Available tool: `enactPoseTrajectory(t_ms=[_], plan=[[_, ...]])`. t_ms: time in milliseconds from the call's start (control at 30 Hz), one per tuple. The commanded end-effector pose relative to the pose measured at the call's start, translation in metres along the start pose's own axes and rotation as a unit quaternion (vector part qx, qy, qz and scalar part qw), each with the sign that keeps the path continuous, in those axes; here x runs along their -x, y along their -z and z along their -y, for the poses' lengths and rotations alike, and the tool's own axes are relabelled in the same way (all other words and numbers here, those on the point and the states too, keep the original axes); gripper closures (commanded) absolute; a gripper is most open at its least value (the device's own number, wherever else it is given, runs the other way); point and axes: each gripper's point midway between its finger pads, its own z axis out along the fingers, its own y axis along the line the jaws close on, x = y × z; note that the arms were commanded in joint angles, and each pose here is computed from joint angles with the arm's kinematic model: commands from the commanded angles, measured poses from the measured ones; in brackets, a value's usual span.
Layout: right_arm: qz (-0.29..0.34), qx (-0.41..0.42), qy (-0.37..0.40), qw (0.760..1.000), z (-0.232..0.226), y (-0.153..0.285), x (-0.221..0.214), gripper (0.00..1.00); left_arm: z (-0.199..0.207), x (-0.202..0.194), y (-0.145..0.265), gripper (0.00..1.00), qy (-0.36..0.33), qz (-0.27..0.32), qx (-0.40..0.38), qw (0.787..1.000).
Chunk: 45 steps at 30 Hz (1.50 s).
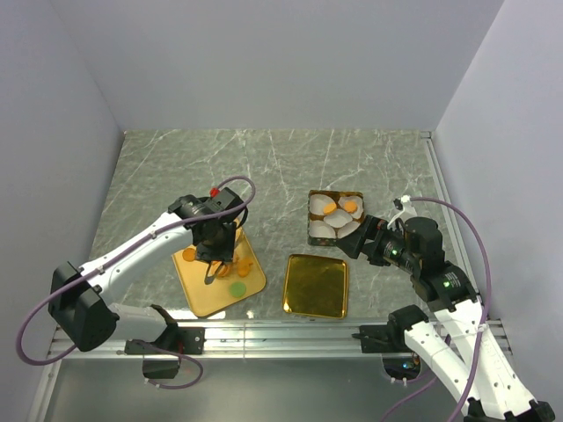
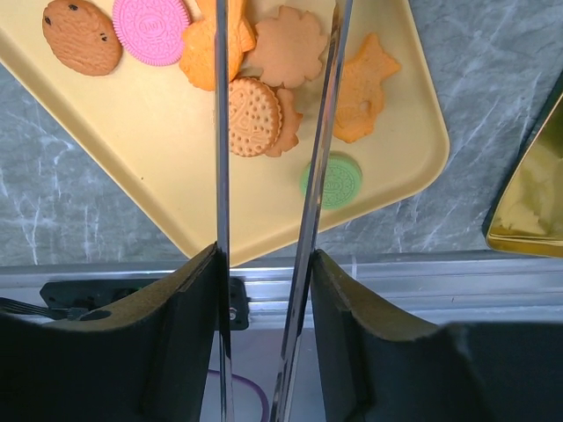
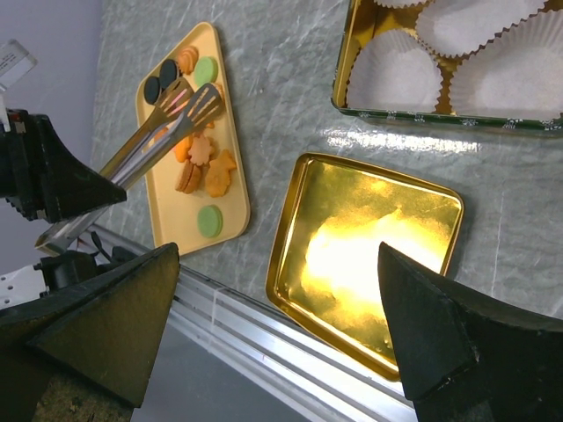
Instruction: Pack the cookies
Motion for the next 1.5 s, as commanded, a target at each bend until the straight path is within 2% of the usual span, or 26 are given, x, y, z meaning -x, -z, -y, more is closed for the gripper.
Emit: enactPoseTrajectory(t_ms=[0, 233, 767, 967, 1467], plan=[[0.011, 0.009, 0.016, 1.000, -0.006, 0.001, 0.008, 0.00, -0.001, 0.004, 0.003, 0.52, -0.005, 0.006, 0.005, 1.000], [0.007, 0.008, 0.020, 1.000, -0.006, 0.000, 0.007, 0.00, -0.002, 0.005, 0.002, 0.58, -0.002, 0.008, 0.013, 1.000], [0.007, 0.015, 0.028, 0.999, -0.012, 0.000, 0.013, 0.00, -0.013, 0.022, 0.025, 0.60, 0.019, 0.046, 0.017, 0.999], [0.001, 0.015, 0.029, 0.999, -0.013, 0.000, 0.013, 0.00, -0.016, 0.039, 0.042, 0.61, 0.037, 0.077, -0.003, 0.996], [0.025, 0.007, 0.021, 0.999, -0.011, 0.016, 0.013, 0.00, 0.018, 0.102, 0.092, 0.63, 0.027, 0.143, -0.061, 0.987]])
